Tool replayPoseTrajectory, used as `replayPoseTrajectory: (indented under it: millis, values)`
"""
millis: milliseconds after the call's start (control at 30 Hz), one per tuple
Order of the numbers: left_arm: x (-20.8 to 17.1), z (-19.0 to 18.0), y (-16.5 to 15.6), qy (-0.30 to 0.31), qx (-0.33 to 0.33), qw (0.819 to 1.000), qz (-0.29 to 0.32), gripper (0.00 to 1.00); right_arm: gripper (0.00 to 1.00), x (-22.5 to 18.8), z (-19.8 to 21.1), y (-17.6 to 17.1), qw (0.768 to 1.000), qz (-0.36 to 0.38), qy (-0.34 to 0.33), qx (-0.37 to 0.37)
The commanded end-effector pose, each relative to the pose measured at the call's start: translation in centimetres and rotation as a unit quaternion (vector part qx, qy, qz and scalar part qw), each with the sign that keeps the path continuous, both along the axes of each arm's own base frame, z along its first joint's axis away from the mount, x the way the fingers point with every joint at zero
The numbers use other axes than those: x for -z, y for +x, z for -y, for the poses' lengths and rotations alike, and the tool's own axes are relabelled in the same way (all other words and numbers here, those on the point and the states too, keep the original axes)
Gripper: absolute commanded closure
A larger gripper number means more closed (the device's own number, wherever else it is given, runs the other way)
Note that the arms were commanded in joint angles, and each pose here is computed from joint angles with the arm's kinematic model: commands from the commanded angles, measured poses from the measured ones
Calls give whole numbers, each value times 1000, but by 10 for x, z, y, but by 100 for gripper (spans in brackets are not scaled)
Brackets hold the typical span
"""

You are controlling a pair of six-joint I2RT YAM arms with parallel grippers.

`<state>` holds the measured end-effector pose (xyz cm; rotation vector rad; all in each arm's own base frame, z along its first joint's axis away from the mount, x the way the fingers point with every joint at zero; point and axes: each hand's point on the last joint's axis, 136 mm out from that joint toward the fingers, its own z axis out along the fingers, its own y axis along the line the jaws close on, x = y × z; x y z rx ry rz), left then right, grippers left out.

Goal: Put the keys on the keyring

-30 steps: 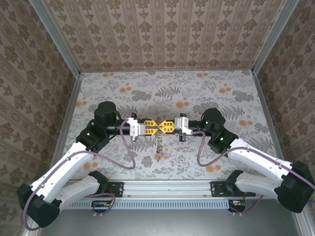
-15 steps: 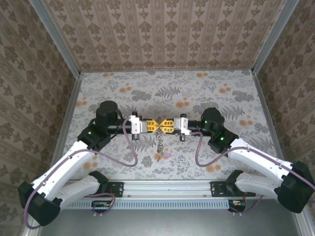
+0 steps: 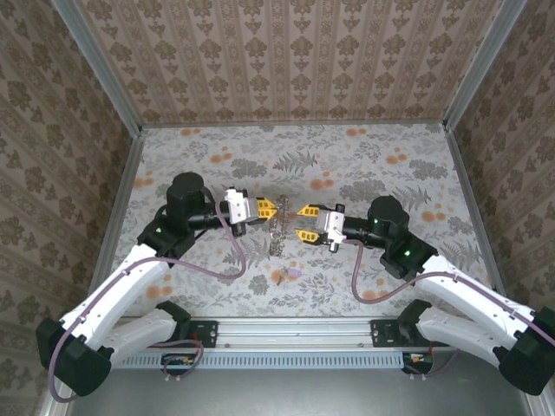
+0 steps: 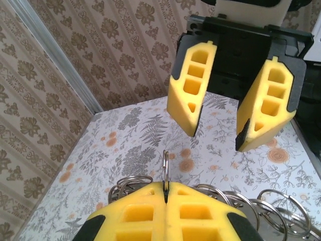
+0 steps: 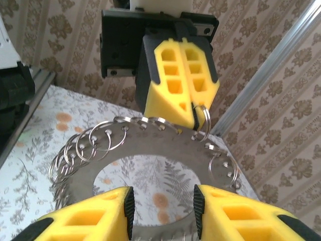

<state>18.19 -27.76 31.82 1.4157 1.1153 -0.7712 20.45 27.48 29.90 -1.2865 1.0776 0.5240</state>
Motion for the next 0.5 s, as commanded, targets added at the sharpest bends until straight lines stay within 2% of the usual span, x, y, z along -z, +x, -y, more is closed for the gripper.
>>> replayPoseTrajectory:
  millis: [0, 100, 233, 467]
  values:
    - [-29, 1, 0, -30, 5, 999, 13, 100, 60, 23, 6, -1, 999, 5, -48, 12]
    - [-29, 1, 3, -27, 1, 1000, 4, 100, 61, 22, 0, -8, 998, 30, -59, -1]
    - [-28, 2, 8, -24, -9, 1000, -6, 100, 72, 34, -8, -26, 988, 97, -111, -47]
    - [-29, 3, 15, -22, -23, 999, -20, 100, 67, 36, -19, -36, 977, 165, -126, -52]
